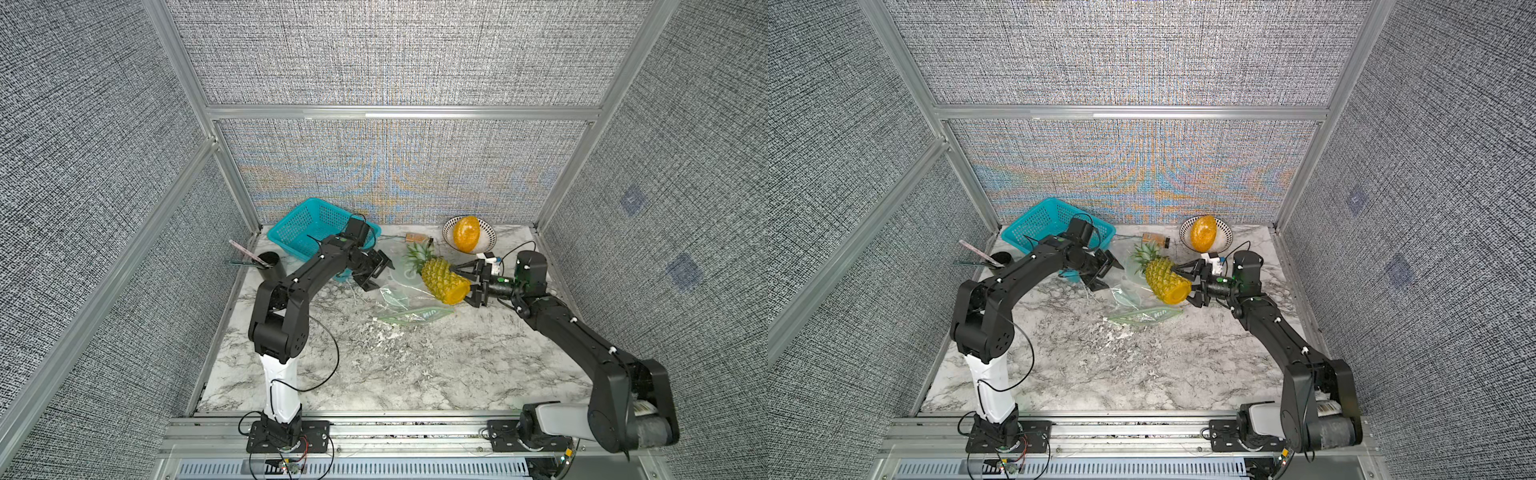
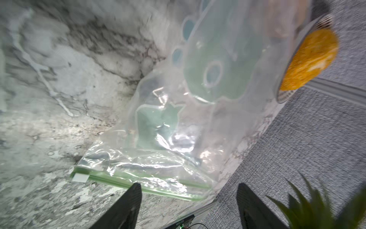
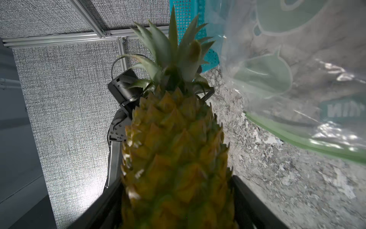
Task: Open the zip-top bag and take out the pineapple
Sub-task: Place the zipper food storage bag at the center of the board, then place the pineapple in the basket.
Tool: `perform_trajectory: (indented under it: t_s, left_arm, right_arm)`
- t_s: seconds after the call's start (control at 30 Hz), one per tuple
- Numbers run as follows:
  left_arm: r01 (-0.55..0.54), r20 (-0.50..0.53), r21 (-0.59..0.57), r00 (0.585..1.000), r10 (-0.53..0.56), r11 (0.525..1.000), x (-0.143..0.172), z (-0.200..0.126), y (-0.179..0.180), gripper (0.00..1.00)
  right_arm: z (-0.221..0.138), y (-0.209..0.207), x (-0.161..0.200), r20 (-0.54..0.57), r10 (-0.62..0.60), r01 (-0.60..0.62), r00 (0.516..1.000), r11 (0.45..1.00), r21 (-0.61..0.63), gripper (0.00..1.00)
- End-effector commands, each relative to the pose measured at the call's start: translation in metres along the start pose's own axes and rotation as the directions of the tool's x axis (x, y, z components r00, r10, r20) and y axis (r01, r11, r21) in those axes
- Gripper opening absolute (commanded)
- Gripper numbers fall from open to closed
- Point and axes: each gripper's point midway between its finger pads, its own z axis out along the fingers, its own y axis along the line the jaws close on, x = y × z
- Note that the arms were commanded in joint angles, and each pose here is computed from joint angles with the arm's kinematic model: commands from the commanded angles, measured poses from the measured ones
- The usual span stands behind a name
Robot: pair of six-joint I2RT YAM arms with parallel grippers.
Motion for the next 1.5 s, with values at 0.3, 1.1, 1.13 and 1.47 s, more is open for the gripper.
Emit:
perform_trajectory:
  t_s: [0.3, 1.1, 1.13, 1.47]
  left_arm:
    - [0.024, 0.205, -0.049, 0.979, -0.014, 0.999, -0.044, -0.108, 0.037, 0.78]
    - [0.082, 0.262, -0.091, 0.963, -0.055, 0.993, -0.053, -0.138, 0.074, 0.78]
    - [0.083, 0.268, -0.09, 0.962, -0.056, 0.992, -0.053, -0.14, 0.075, 0.78]
    - [0.091, 0.263, -0.093, 0.963, -0.064, 0.992, -0.051, -0.14, 0.078, 0.78]
  right_arm:
    - [0.111, 0.05, -0.042, -0.142, -0.167, 0.148, 0.976, 0.98, -0.135, 0.54]
    - [0.304, 0.037, -0.129, -0.045, -0.02, -0.001, 0.999, 0.905, -0.425, 0.55]
    - [0.307, 0.036, -0.13, -0.031, -0.019, 0.004, 0.999, 0.907, -0.42, 0.55]
    - [0.332, 0.017, -0.115, -0.027, -0.024, 0.013, 0.999, 0.939, -0.343, 0.82]
